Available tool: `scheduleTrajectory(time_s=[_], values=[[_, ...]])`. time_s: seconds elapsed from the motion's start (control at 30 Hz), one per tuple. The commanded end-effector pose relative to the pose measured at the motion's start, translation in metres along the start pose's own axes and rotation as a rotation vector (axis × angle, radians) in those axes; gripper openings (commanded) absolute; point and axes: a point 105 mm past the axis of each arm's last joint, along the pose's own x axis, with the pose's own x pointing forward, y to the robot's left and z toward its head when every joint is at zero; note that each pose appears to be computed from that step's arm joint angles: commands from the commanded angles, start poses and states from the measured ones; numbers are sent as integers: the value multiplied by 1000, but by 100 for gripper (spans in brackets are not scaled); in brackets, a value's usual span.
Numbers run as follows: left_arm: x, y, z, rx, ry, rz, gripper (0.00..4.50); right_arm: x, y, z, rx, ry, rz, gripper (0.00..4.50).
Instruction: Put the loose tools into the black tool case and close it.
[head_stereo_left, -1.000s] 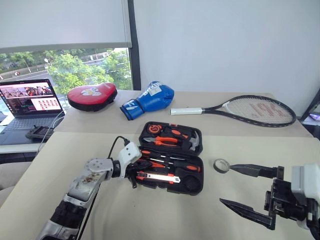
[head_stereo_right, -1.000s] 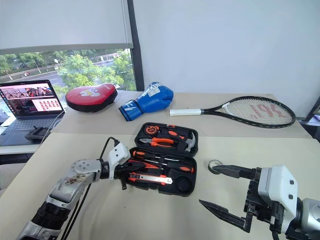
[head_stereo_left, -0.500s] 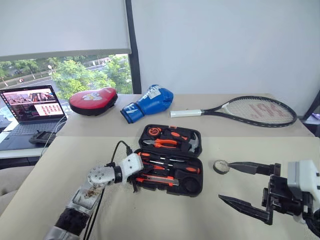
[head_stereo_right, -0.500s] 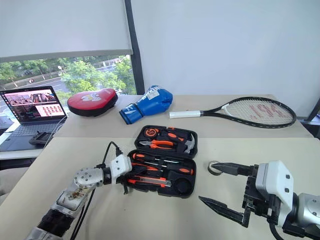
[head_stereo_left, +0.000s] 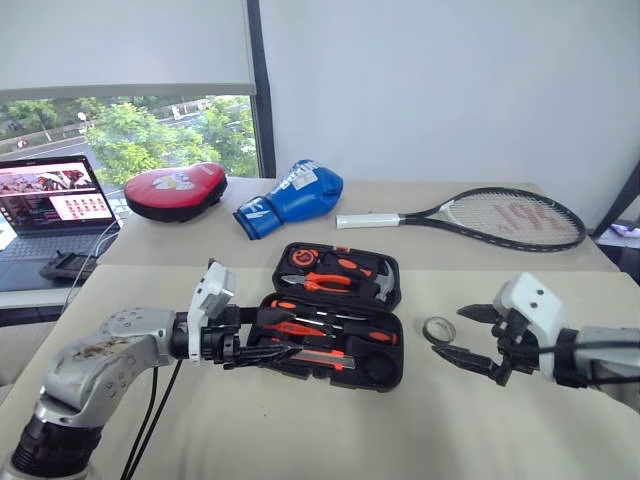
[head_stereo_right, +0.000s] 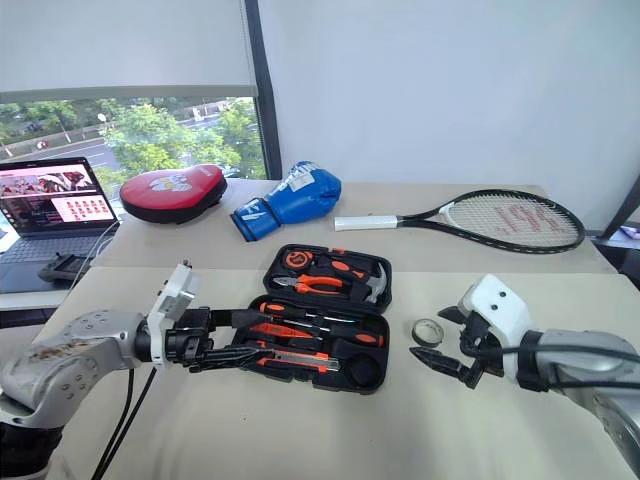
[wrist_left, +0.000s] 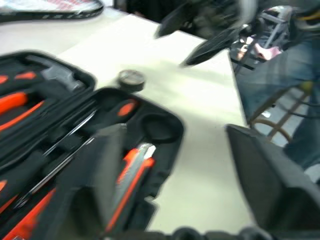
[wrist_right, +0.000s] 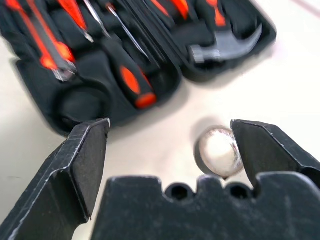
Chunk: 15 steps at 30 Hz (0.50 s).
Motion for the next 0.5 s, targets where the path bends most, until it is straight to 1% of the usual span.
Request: scheduleTrajectory(time_s=[0.03,0.2,0.37,0.47,0.5], values=[[-3,-15,11,59,19,-5,449,18,-14,-16,57,126,-14,450],[-8,-17,12,70,7,44,449,36,-26,-21,35,183,-20,450],[-8,-17,12,81,-4,74,449,48,-31,-29,23,228,0,450],[-11,-16,10,87,-6,93,450,54,-34,-30,23,237,4,379],[-11,-15,9,92,-6,96,450,56,-35,-29,15,234,6,345]])
